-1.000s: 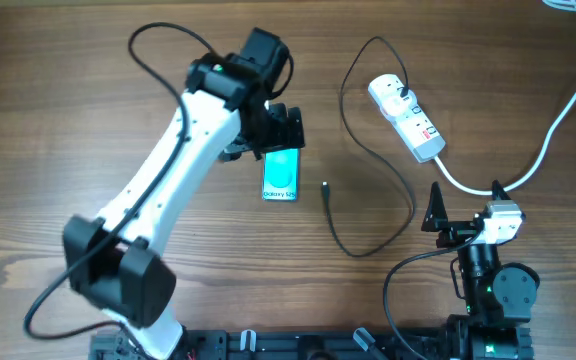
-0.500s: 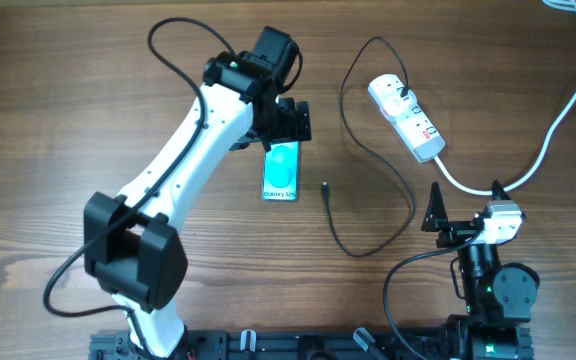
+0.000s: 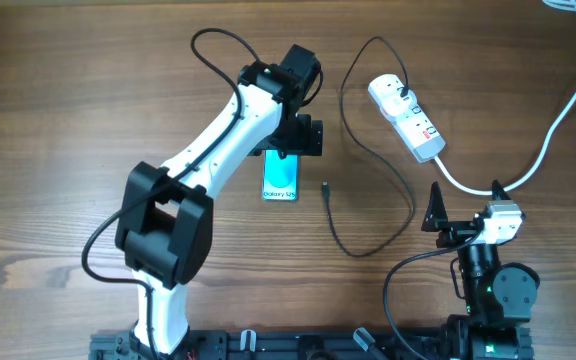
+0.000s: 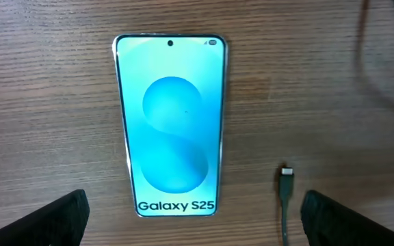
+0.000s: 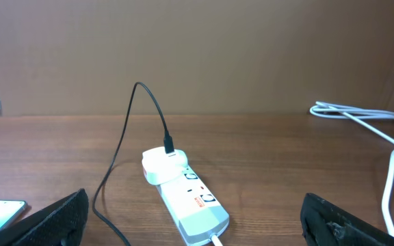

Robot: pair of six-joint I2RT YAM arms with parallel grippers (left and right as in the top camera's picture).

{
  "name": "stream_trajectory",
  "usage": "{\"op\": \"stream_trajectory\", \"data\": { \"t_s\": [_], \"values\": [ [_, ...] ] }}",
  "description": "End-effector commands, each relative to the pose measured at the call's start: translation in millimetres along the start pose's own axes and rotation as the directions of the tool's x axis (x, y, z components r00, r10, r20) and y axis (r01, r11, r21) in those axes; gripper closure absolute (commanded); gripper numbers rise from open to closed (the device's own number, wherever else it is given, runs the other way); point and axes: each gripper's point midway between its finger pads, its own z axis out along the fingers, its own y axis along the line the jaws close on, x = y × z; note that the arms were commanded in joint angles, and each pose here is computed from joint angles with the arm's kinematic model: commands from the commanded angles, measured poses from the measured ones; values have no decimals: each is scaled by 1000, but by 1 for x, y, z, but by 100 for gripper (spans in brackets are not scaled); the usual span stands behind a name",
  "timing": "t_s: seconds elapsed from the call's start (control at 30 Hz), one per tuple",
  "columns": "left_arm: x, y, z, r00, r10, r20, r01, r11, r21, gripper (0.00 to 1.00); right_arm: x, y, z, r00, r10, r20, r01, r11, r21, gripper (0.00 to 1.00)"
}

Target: Plug charger to phone and switch on socket

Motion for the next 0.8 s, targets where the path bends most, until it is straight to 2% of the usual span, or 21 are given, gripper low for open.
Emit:
{"op": "stream_trajectory", "data": {
  "t_s": [0.0,0.23,0.77],
  "values": [
    [-2,4,10,1000,-14,-6,14,999,-34,0,0,-2,0,1000,12,3,-12,1000,11,0],
    [3,5,32,998,-41,-43,38,997,-72,0,0,-2,0,1000,12,3,-12,1000,11,0],
    [-5,9,39,999,-36,-12,35,994,-105,0,0,-2,0,1000,12,3,-12,1000,11,0]
  ]
}}
